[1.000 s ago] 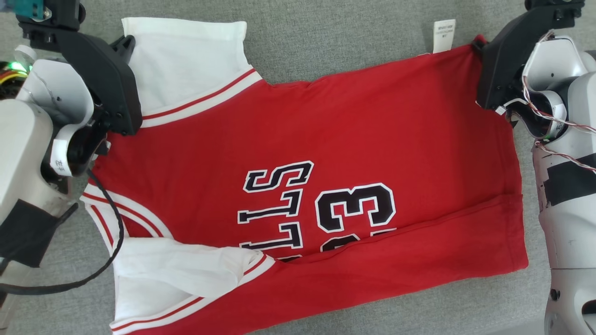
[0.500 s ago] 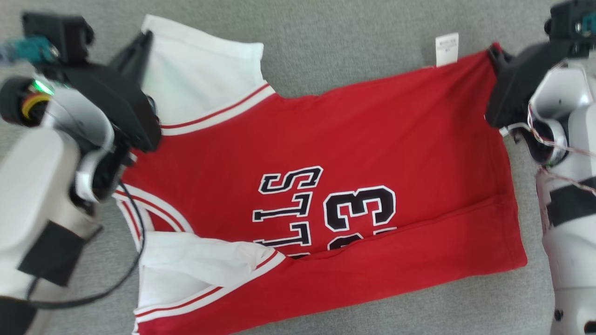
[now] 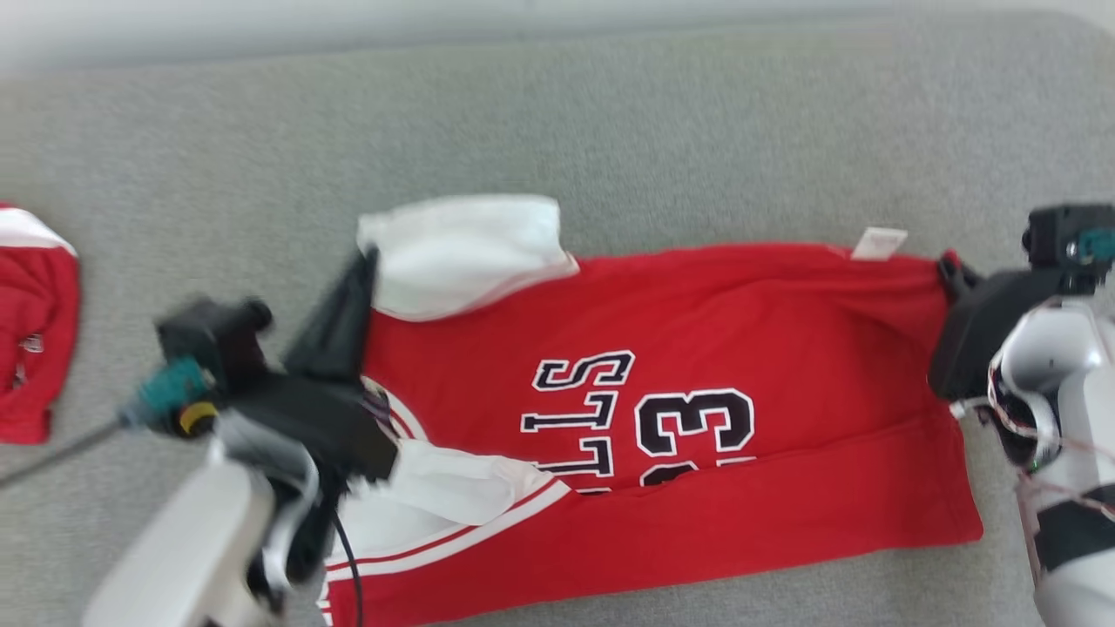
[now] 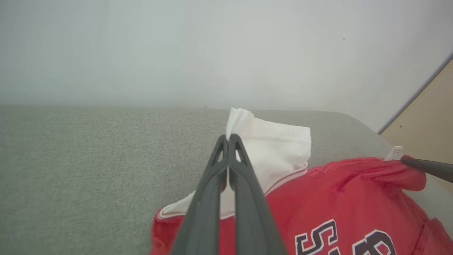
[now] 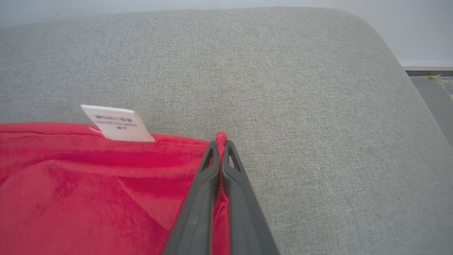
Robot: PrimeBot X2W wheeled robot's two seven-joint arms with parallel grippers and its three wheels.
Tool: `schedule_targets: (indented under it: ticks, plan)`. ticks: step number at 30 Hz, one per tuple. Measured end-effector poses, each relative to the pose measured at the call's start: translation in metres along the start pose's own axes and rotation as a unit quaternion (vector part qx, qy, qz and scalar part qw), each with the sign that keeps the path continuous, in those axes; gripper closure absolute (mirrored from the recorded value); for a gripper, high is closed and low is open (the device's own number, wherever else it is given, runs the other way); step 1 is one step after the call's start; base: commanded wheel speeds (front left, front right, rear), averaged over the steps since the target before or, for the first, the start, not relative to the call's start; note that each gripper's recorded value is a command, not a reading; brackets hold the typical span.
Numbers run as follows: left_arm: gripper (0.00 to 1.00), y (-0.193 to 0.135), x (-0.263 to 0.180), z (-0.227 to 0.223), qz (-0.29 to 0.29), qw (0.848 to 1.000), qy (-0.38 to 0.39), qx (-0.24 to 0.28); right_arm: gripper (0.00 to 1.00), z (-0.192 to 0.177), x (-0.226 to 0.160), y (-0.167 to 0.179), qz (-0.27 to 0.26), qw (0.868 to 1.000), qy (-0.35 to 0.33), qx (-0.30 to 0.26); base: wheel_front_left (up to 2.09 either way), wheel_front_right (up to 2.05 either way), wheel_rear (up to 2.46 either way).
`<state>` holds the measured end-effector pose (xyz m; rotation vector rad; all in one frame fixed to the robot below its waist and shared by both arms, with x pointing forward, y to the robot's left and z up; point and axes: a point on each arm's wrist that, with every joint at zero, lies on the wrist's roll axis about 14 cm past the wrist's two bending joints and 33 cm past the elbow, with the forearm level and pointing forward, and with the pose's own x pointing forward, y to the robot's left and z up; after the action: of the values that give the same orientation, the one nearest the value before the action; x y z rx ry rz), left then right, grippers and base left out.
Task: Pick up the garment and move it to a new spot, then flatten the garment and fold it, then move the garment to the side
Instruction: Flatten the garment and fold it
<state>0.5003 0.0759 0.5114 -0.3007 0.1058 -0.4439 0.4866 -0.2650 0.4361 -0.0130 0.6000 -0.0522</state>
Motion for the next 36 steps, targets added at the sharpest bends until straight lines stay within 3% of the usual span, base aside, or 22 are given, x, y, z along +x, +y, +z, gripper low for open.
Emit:
schedule_targets:
  ticks: [13,36]
  plan:
    - [1.00,-0.024,-0.080,-0.038,0.032,0.998,0.033,-0.050,1.00,-0.027,-0.036,0.000,-0.002,1.000,-0.001,-0.017,0.00,0.00,0.00]
    - [1.00,-0.017,-0.121,-0.072,0.089,0.990,0.065,-0.091,1.00,-0.053,-0.051,0.001,-0.012,1.000,0.018,0.003,0.00,0.00,0.00]
